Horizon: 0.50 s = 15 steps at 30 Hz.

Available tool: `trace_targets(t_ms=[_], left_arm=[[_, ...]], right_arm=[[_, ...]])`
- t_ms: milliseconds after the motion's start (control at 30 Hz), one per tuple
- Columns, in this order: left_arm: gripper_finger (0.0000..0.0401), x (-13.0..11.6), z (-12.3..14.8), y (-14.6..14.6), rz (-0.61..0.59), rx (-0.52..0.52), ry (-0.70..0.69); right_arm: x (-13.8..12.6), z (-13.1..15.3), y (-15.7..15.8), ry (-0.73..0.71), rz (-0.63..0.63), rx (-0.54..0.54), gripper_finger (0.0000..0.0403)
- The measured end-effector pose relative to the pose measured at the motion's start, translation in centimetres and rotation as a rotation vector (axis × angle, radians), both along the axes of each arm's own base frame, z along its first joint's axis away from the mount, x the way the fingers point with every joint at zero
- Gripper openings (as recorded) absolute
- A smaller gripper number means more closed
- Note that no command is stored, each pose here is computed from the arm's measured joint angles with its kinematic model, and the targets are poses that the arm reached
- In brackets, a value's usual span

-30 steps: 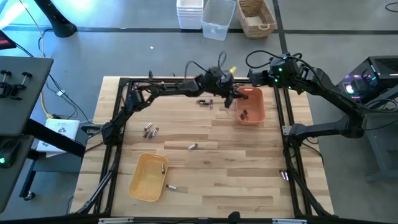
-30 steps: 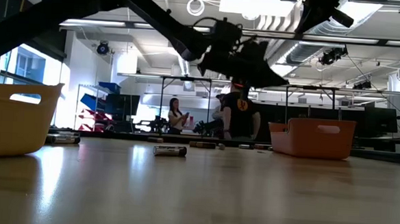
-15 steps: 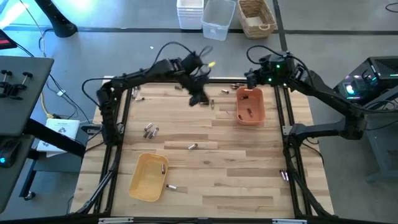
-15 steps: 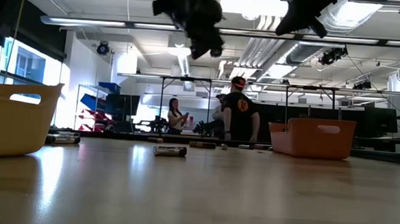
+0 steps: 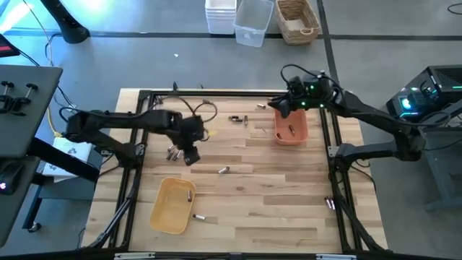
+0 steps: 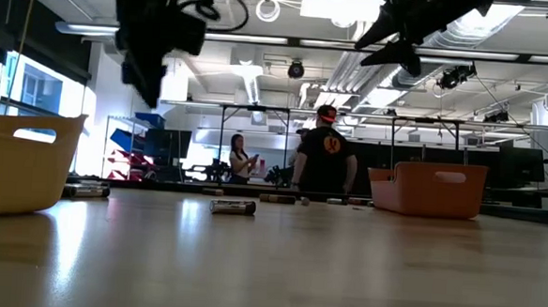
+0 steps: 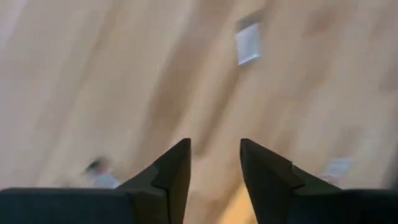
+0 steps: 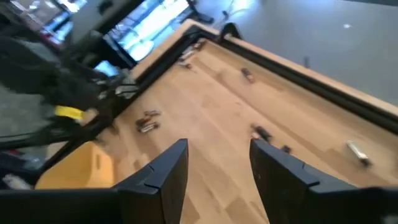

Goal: Sort batteries
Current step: Put the silver battery into the yellow bin

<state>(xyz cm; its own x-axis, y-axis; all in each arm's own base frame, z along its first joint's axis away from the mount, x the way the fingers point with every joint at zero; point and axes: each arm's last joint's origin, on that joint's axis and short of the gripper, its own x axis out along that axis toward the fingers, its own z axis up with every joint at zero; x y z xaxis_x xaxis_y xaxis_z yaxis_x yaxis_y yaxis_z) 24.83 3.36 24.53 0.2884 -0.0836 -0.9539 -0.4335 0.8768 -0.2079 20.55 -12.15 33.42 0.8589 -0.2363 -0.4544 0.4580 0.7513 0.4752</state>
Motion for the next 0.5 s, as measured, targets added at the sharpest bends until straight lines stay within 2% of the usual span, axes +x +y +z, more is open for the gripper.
trace_targets(t_ms=[67, 233, 333, 500], left_arm=[[0.0147, -0.7, -1.3, 0.0, 0.046, 0.054, 0.078], [0.0182, -1.1, -3.3, 1.2, 0.155, 0.141, 0.171], [0.0203, -1.0, -4.4, 2.1, 0.232, 0.096, 0.229], [0.0225, -0.6, -5.7, 2.8, 0.265, 0.056, 0.288]], right_arm=[[0.3, -0.3, 0.3, -0.019, 0.007, 0.020, 0.0167], [0.9, -0.8, 0.8, -0.054, 0.006, 0.059, 0.0167], [1.1, -1.0, 0.9, -0.051, -0.033, 0.095, 0.0167], [1.3, -1.2, 0.8, -0.056, -0.104, 0.138, 0.0167]])
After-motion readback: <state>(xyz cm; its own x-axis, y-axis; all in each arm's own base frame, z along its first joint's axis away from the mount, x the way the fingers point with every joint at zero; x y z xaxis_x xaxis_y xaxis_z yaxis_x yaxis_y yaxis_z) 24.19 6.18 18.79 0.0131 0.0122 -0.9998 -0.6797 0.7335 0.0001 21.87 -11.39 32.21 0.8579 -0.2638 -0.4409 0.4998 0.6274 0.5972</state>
